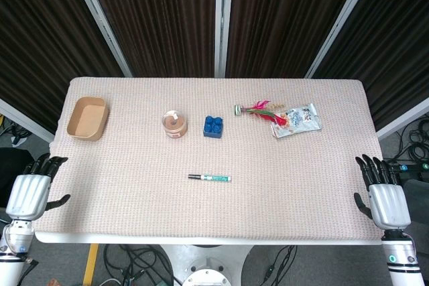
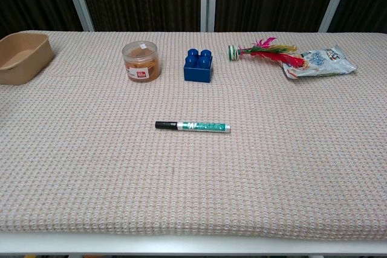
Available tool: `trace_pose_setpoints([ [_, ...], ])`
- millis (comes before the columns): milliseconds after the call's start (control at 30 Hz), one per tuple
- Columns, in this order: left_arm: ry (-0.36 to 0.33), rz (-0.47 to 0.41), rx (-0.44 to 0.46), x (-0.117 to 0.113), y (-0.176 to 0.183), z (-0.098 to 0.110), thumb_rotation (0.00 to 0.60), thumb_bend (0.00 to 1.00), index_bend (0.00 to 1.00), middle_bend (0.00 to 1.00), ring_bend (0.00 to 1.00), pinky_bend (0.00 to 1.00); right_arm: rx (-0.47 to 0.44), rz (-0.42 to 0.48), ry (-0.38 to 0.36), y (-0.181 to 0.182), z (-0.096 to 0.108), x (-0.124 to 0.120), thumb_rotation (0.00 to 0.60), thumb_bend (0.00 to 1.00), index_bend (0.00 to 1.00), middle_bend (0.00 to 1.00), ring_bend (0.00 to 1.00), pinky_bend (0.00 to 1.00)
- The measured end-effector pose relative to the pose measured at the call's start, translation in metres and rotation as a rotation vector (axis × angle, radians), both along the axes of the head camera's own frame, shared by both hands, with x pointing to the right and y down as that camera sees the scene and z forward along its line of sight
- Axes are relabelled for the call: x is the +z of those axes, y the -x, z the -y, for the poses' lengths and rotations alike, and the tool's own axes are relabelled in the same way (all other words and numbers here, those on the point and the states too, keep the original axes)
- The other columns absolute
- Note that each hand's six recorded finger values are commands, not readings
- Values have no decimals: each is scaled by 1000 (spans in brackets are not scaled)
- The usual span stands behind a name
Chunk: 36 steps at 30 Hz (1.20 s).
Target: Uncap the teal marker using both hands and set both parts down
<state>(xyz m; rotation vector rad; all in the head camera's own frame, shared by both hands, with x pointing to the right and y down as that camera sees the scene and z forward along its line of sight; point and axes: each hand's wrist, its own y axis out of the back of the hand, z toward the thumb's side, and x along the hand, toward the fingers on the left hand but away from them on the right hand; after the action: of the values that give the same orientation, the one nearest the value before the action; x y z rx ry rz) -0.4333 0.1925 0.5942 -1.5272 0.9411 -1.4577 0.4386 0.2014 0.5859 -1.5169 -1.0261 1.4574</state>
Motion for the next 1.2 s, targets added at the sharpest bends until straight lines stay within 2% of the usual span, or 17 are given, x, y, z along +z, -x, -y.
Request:
trace_pose_setpoints([
  [233, 22, -6, 2, 7, -3, -5, 600, 0, 191, 221, 120, 255, -17, 15, -26, 5, 4, -1, 600, 245, 0, 104, 0, 134],
  [367, 26, -6, 4, 9, -6, -3, 600, 0, 191, 221, 120, 255, -20, 23, -26, 10, 8, 1, 600, 308, 0, 127, 0, 148],
  [500, 31, -20, 3, 11, -10, -2, 600, 0, 191, 221, 120, 255, -21, 29, -37, 17, 12, 3, 600, 343, 35, 168, 43, 218],
  [567, 31, -14, 15, 11, -13, -2, 600, 0, 191, 221, 120, 253, -29, 23, -43, 20, 14, 4, 600, 343, 58, 194, 108, 273],
  [633, 32, -10, 22, 13, -15, -2, 600, 0, 191, 221, 120, 246, -37, 15, -55, 26, 20, 5, 600, 333, 100, 237, 242, 402],
  [700, 42, -17, 17, 16, -17, -4, 600, 0, 191, 221, 120, 241, -36, 21, -71, 34, 27, 4, 600, 327, 202, 283, 439, 591],
  [800, 60, -14, 22, 20, -19, -6, 600, 0, 192, 221, 120, 239, -43, 42, -76, 51, 35, 5, 600, 327, 344, 324, 639, 770],
  [900, 74, -7, 35, 22, -22, -5, 600, 0, 191, 221, 120, 239, -68, 41, -62, 70, 44, 7, 600, 327, 379, 395, 782, 901],
  [1000, 86, -13, 34, 24, -22, -6, 600, 0, 192, 221, 120, 239, -88, 48, -2, 92, 51, 15, 600, 327, 379, 407, 839, 953],
  [1200, 128, -5, 45, 30, -22, -9, 600, 0, 192, 221, 120, 240, -147, 37, 127, 141, 67, 33, 600, 327, 379, 411, 840, 956],
])
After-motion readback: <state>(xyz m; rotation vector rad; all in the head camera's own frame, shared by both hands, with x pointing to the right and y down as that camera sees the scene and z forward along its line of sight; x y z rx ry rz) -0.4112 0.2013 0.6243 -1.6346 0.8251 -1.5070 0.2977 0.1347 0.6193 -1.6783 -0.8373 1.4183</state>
